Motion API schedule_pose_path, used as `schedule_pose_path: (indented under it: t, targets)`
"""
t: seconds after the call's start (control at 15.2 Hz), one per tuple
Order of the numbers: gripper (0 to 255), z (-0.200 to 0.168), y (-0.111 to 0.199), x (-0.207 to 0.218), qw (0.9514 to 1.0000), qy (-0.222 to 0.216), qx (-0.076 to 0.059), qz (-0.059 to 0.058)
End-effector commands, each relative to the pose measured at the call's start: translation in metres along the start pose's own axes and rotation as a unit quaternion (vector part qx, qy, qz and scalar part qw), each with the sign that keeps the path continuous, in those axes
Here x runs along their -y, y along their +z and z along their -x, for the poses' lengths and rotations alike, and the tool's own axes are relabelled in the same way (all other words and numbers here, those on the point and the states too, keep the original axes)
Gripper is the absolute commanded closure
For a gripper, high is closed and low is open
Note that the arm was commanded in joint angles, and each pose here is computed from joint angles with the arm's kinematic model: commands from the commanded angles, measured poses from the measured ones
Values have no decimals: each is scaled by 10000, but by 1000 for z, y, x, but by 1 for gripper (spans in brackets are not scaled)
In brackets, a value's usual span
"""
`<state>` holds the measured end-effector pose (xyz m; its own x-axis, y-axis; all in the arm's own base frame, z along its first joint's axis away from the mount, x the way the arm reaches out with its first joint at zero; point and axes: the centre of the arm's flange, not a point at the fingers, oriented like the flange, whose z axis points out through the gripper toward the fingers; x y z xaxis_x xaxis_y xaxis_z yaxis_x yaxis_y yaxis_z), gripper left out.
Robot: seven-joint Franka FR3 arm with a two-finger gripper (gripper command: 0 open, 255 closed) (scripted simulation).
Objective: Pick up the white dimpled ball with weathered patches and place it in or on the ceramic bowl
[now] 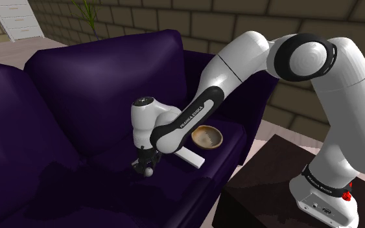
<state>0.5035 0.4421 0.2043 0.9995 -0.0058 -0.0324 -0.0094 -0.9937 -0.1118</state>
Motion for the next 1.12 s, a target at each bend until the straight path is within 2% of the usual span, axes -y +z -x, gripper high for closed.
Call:
schedule_pose_path:
  t: [0.0,0.26,1.06]
  targets:
    - [255,0,0,0,10000,0,1,1]
    - [255,0,0,0,10000,0,0,1]
    - [255,2,-63,7,10000,0,0,1]
